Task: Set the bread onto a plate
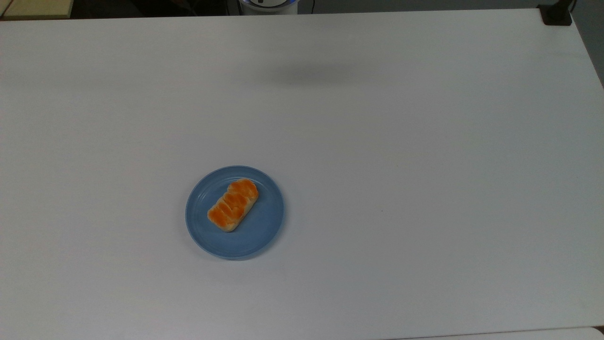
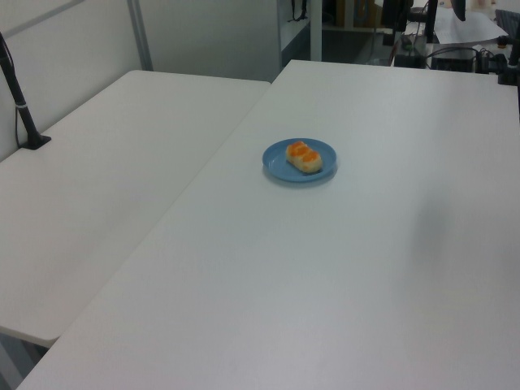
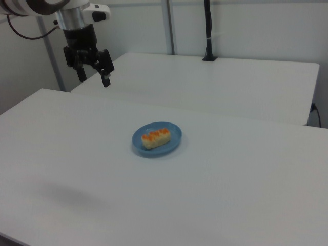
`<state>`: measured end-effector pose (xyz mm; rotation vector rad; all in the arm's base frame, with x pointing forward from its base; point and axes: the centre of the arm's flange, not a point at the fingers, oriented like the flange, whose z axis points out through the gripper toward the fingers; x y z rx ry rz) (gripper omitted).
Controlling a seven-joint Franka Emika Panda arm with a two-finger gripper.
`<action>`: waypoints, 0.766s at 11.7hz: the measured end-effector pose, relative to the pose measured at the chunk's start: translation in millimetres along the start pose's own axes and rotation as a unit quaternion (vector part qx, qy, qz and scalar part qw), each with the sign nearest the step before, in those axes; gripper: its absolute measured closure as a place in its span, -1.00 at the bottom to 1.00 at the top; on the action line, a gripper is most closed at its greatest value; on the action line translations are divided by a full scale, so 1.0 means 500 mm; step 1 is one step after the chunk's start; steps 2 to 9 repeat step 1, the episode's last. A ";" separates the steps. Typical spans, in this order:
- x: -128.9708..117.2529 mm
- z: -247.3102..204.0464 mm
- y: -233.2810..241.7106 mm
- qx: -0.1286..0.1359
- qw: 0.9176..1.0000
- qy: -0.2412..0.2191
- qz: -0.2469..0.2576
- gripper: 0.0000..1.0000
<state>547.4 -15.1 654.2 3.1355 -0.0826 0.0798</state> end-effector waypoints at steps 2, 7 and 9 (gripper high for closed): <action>0.000 0.002 0.003 0.000 1.000 -0.001 0.000 -1.00; 0.000 0.002 0.003 0.000 1.000 -0.001 0.000 -1.00; 0.000 0.002 0.003 0.000 1.000 -0.001 0.000 -1.00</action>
